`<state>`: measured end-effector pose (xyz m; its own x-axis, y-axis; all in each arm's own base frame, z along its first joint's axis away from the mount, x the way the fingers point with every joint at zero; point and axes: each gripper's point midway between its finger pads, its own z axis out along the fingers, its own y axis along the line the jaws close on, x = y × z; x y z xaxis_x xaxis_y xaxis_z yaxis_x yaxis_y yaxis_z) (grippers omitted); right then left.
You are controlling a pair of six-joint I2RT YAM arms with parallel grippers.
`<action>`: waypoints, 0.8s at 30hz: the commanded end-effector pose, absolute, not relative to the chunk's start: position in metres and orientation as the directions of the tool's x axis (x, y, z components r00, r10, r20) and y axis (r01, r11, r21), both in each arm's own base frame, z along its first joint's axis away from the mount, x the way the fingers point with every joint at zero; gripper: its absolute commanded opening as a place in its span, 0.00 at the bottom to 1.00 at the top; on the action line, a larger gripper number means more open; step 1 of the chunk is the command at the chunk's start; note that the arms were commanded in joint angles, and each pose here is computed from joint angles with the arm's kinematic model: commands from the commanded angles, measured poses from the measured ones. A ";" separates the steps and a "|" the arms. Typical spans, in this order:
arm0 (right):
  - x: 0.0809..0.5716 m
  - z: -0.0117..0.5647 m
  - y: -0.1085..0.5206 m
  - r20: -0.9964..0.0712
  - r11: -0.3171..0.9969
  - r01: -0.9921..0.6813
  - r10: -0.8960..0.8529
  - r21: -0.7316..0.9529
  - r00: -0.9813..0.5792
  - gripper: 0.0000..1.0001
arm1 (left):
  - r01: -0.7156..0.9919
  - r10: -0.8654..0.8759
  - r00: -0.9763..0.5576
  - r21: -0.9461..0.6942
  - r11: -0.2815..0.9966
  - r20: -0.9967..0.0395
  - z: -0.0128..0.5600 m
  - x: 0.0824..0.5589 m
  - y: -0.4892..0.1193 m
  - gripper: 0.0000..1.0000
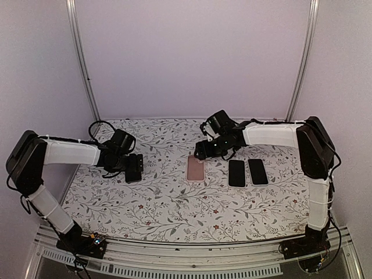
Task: Put the phone into the phone case
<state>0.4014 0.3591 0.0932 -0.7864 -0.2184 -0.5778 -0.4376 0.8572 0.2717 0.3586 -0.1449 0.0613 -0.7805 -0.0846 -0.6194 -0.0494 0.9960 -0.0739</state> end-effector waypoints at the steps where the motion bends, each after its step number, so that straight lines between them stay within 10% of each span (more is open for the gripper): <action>1: 0.416 0.054 0.356 -0.556 0.905 -0.387 -0.231 0.180 -0.798 0.76 | -0.194 -0.128 -0.800 0.051 0.980 -0.586 0.050 0.361 -0.114 0.99; 24: 0.377 0.018 0.346 -0.480 0.893 -0.446 -0.368 0.054 -0.796 0.29 | -0.093 -0.115 -0.900 -0.072 0.993 -0.421 -0.014 0.358 -0.153 0.89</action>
